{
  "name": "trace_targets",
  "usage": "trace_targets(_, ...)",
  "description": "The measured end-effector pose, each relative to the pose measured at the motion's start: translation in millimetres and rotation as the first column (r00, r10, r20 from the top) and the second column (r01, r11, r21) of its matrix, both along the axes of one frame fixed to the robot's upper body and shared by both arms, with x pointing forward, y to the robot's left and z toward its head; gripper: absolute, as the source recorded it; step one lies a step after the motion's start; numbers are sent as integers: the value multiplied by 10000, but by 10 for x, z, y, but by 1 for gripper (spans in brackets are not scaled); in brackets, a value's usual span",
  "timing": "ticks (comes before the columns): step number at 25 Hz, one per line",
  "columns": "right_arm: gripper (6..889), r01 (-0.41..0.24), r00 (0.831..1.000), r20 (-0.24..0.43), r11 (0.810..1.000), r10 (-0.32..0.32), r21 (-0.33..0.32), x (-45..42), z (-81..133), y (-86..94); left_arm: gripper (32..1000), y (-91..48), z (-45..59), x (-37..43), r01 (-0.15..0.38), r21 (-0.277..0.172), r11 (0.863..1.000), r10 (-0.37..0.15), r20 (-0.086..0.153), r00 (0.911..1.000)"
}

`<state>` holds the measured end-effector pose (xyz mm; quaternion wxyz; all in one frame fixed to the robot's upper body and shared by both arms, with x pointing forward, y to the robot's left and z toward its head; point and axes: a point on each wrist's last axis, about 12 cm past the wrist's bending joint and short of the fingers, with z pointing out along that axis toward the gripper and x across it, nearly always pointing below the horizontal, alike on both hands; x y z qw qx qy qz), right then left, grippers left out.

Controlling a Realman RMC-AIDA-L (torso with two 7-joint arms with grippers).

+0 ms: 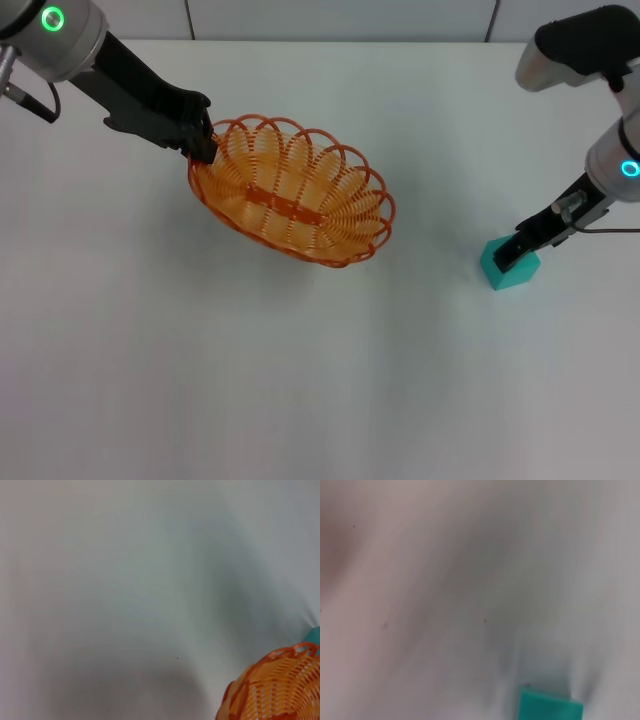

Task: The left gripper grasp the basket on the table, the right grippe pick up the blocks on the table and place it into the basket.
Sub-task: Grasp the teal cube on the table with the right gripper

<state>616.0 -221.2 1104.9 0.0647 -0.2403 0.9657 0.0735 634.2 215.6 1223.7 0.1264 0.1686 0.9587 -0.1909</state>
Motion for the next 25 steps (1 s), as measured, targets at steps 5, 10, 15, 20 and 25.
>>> trace_targets(5,753,13,9999,131,10000,-14,24,22,-48,14,94,-4,-10,-1,35,-8,10000,-35,-44,10000)
trace_targets(10,750,-24,9998,184,10000,23,19,38,-77,35,94,-13,-38,-5,74,-39,10000,-74,-165,9998)
trace_targets(15,748,1,9997,258,10000,-2,36,48,-89,40,94,-13,-41,-3,81,-43,10000,-82,-158,9998)
trace_targets(20,746,18,9996,269,10000,-19,35,50,-122,56,94,-11,-43,0,59,-45,10000,-60,-127,9999)
trace_targets(25,744,14,9999,156,10000,-14,1,43,-165,74,94,-9,-44,2,50,-45,10000,-51,-105,9999)
